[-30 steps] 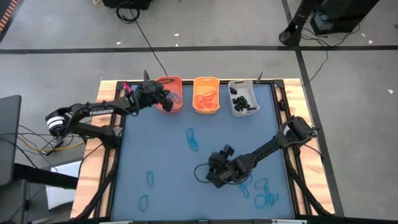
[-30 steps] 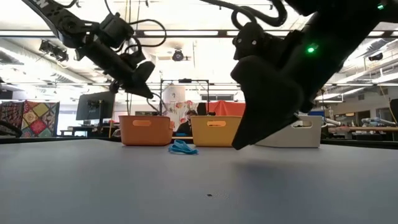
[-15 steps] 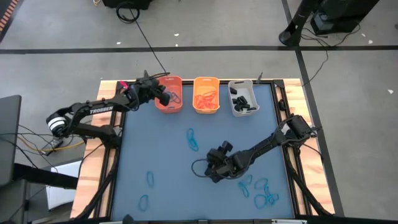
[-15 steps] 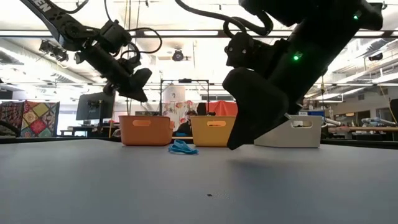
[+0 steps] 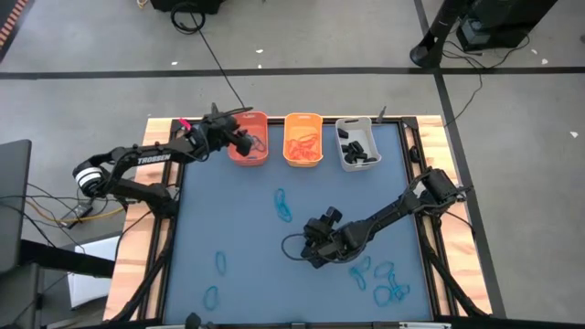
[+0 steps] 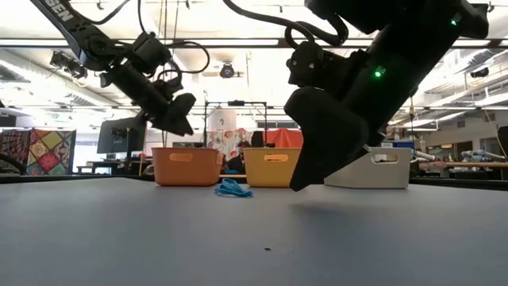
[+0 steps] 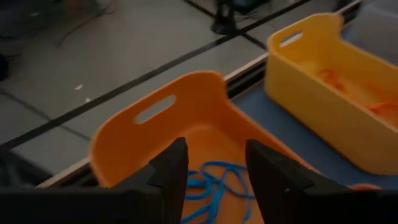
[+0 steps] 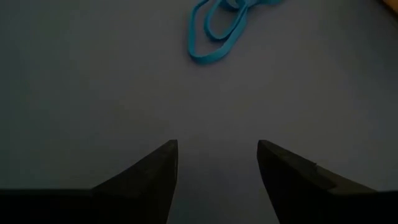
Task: Sort rubber bands into baskets
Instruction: Put the blue rubber band into the orange bin
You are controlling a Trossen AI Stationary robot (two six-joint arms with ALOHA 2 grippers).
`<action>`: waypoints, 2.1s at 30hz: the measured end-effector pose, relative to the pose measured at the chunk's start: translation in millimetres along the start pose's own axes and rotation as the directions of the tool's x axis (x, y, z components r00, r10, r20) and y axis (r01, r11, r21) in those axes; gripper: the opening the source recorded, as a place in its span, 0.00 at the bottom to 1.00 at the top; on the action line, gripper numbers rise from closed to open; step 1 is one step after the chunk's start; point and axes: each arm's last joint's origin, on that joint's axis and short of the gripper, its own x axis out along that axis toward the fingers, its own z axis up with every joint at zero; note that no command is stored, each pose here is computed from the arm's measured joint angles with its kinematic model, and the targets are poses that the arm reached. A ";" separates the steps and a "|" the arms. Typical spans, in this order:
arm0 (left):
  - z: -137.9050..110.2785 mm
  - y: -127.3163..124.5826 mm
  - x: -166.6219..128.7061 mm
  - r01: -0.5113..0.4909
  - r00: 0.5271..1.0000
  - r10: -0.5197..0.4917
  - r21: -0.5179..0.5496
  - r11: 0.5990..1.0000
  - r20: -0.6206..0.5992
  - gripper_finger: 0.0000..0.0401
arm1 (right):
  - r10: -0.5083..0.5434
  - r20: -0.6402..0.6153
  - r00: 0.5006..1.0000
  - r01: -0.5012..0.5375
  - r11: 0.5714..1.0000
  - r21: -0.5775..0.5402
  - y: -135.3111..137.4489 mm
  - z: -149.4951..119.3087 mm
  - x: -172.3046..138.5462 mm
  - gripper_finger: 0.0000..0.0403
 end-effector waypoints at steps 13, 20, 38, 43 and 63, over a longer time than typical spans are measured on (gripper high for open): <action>-2.2 -34.5 -16.0 0.239 0.971 -0.238 0.087 0.967 -0.023 0.39 | 0.002 0.014 1.000 -0.003 1.000 0.030 -4.7 -10.8 5.9 0.57; -19.1 -79.1 -55.6 0.322 0.945 -0.305 0.171 0.931 -0.121 0.34 | 0.228 0.159 0.961 -0.214 0.972 -0.101 24.5 -2.9 -8.3 0.57; -92.0 -127.7 -178.5 0.469 0.833 -0.411 0.077 0.880 -0.370 0.30 | 0.415 0.229 0.881 -0.389 0.909 -0.149 45.2 -1.1 -25.4 0.57; -119.4 -145.0 -194.9 0.539 0.745 -0.454 0.041 0.841 -0.489 0.30 | 0.466 0.234 0.853 -0.436 0.884 -0.168 45.0 6.5 -23.1 0.57; -192.7 -192.7 -216.4 0.444 0.658 -0.354 -0.036 0.895 -0.665 0.30 | 0.477 0.240 0.845 -0.426 0.874 -0.235 46.6 6.3 -24.8 0.57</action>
